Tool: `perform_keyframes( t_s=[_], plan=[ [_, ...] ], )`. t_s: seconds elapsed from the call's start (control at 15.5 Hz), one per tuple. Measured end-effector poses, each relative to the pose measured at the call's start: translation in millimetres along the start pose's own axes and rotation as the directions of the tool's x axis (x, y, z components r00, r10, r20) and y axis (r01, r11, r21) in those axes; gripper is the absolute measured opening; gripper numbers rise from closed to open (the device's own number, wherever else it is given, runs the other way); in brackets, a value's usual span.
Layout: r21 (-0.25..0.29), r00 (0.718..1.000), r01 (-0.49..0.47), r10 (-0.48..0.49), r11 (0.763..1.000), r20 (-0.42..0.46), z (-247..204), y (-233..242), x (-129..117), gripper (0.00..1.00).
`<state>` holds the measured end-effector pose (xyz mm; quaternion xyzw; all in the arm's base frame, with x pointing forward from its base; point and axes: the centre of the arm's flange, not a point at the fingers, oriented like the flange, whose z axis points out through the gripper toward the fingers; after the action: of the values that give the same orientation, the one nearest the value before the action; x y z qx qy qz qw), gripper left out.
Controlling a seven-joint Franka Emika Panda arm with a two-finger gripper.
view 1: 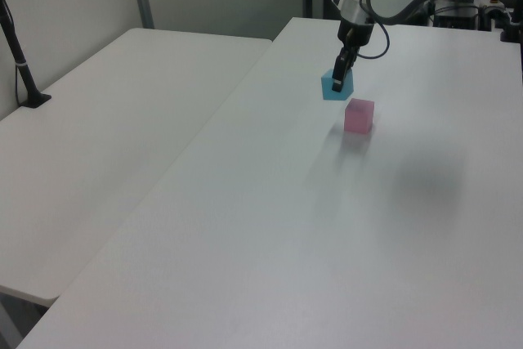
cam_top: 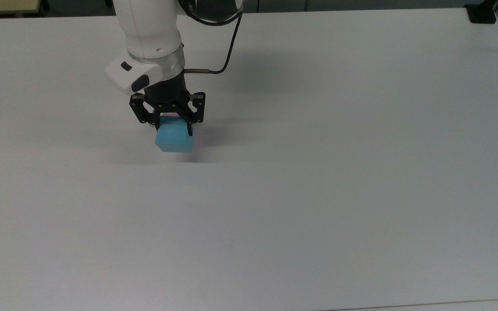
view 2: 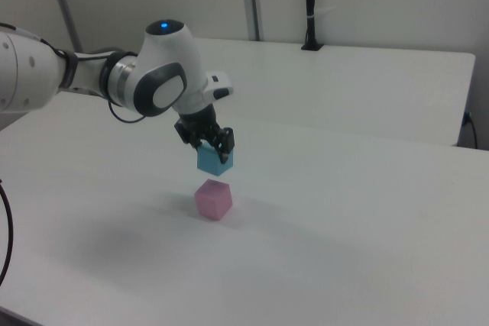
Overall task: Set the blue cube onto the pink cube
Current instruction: 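Lift the blue cube and carry it onto the pink cube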
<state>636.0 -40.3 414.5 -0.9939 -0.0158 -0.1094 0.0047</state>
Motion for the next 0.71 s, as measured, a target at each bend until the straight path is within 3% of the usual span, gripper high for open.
perform_keyframes(
  t_s=[0.26, 0.58, 0.71],
  plan=[
    [-0.026, 0.998, 0.031, -0.029, 0.999, 0.057, 14, 4, -23, 0.63],
    [-0.024, 0.997, 0.040, -0.038, 0.999, 0.063, 14, 5, -29, 0.63],
    [-0.024, 0.997, 0.040, -0.038, 0.999, 0.065, 15, 7, -30, 0.71]
  ],
)
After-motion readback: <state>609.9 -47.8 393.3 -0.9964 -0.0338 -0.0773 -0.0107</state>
